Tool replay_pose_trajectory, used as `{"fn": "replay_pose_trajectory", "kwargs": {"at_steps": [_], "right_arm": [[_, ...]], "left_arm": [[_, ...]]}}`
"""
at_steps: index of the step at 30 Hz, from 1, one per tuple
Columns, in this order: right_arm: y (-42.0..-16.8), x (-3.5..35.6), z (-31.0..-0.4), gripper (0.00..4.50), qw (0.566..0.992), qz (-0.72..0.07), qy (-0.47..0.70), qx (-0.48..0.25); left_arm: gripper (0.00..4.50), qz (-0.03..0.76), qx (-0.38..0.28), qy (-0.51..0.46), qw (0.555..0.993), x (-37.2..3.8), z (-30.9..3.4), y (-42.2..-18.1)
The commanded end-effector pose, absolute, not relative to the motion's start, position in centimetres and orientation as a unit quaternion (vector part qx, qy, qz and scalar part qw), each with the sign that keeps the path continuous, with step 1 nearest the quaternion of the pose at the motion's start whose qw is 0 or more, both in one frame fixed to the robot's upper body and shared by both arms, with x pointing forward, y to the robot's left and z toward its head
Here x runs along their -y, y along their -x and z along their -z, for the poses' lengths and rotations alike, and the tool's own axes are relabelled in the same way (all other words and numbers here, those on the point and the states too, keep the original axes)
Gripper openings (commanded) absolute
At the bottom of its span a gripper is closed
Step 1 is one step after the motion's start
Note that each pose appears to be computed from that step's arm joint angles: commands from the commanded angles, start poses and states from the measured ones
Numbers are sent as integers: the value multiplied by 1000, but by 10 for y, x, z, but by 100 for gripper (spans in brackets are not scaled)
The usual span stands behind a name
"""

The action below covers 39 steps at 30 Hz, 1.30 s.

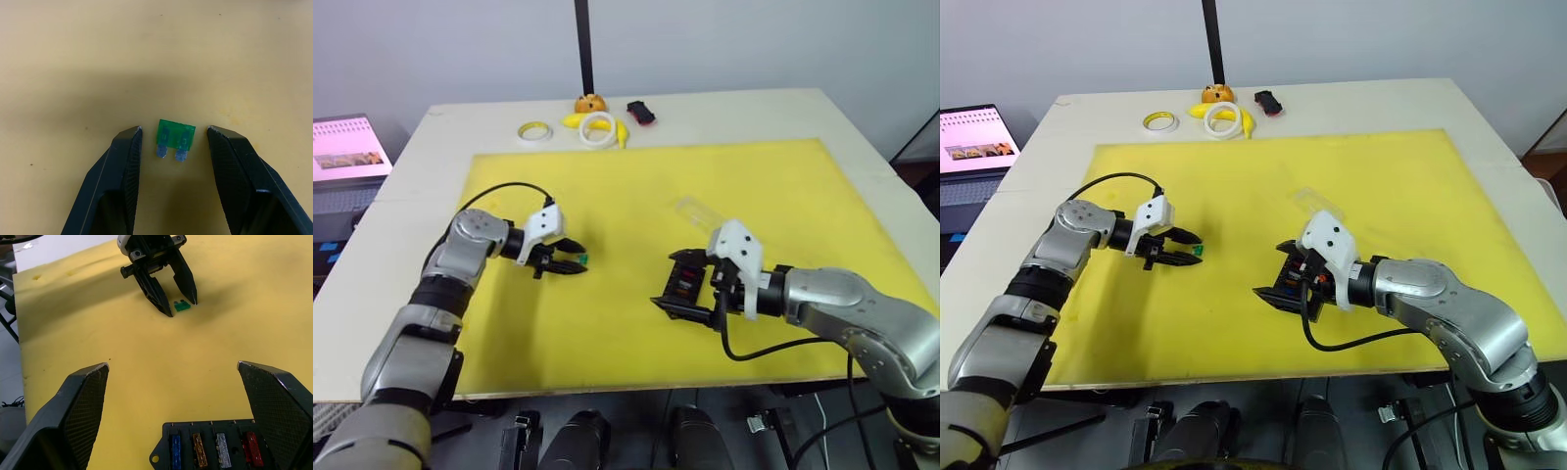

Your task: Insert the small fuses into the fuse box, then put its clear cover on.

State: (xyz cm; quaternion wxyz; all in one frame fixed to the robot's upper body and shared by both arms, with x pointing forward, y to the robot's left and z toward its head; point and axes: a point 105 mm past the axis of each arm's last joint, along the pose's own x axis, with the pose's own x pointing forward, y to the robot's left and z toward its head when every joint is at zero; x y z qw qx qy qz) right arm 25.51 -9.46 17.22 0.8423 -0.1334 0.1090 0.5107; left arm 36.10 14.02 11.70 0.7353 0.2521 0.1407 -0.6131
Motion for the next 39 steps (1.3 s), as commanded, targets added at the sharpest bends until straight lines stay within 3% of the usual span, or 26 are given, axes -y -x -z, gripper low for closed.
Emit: {"fn": "replay_pose_trajectory", "kwargs": {"at_steps": [1,6,9,19,23,28,35,39], "right_arm": [[-252,93,-183,450,842,-515,136,-86],[-252,93,-183,450,842,-516,134,-88],[-253,93,-184,450,842,-516,132,-89],[-250,92,-183,450,839,-520,129,-90],[-250,91,-187,450,840,-522,126,-85],[-253,89,-185,450,838,-527,116,-84],[-259,85,-188,450,832,-536,114,-81],[-258,85,-187,450,831,-537,116,-83]], "left_arm": [[222,621,-136,-256,729,-138,-120,-358],[222,621,-133,-252,730,-137,-121,-356],[142,619,-131,-253,732,-137,-121,-356],[142,607,-128,-248,745,-144,-128,-352],[142,558,-130,-207,793,-153,-141,-350],[142,519,-135,-192,822,-153,-141,-335],[142,544,-117,-219,802,-145,-138,-328],[262,558,-117,-224,790,-141,-139,-335]]}}
